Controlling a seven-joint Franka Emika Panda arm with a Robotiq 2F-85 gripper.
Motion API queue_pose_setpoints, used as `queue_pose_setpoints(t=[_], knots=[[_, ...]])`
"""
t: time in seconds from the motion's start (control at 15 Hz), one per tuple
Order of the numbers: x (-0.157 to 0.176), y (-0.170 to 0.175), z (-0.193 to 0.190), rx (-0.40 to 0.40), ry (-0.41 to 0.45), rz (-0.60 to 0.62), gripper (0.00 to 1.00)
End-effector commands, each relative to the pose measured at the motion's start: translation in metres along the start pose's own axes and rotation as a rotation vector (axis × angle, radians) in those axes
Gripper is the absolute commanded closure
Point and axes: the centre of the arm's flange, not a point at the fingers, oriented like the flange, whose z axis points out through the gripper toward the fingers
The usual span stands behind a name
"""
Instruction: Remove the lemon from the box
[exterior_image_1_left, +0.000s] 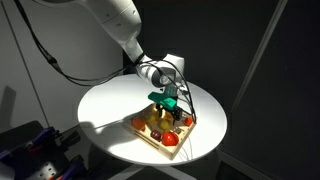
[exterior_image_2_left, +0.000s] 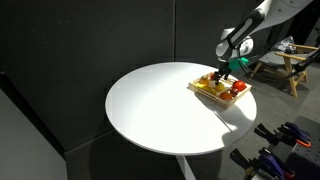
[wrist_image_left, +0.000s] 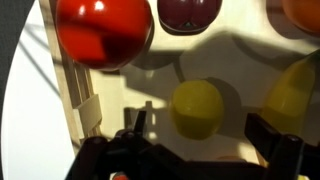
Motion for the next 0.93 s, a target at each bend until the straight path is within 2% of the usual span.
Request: queue_pose_setpoints(t=[0.0,0.13,0.2,0.27,0.6,0.87], knots=[[0.0087,0.0078,0.0044,0.004,0.008,-0.008,0.0],[0.0093,0.0077,0.0066,0.004,0.005,-0.007,0.0],[0.0096,0.0074,0.0073,0.003,0.004,-0.006,0.08],[0.0102,0.0072,0.008,0.002,0.004,-0.006,0.26],[0.0109,0.0059,0.0087,0.0,0.002,-0.005,0.68],[0.0108,0.0053,-0.0009,-0.009,-0.008,0.006,0.7]])
